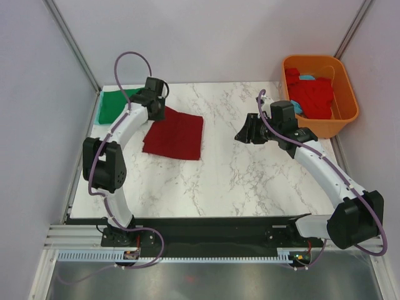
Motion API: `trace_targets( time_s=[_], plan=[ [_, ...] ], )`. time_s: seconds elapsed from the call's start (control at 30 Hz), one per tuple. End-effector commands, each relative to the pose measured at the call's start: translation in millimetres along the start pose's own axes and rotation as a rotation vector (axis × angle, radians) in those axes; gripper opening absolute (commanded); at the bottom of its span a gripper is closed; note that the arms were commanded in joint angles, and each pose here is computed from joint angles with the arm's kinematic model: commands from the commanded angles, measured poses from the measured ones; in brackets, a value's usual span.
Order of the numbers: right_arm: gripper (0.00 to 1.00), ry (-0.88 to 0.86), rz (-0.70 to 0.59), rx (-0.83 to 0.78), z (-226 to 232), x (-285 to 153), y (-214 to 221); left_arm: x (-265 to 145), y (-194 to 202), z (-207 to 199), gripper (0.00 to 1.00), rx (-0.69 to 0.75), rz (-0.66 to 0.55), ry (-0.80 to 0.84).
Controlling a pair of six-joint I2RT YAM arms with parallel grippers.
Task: Fold and stack the t-shirts
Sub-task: Neatly place the folded tshirt to the corner
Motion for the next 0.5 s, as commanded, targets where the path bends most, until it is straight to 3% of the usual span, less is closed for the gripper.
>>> trace_targets(
  time_s=[0.0,0.47],
  plan=[
    [0.51,-0.038,-0.046,-0.019,10,-3,-12,-27,-48,45,0.02,0.041,-0.162,-0.111],
    [0.51,-0.001,-0.018,-0.037,-1,21,-18,-18,-81,134,0.02,0.057,-0.211,-0.264]
  ],
)
Point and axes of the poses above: each gripper's point midway between its finger pads, its own x axis out along the fingers, its own z axis along the line the jaws close on, y = z × x, the point moved 8 cm from there along -x, back along the fingers, and after that the axes turned 14 degrees about x, right-handed, at the moved point
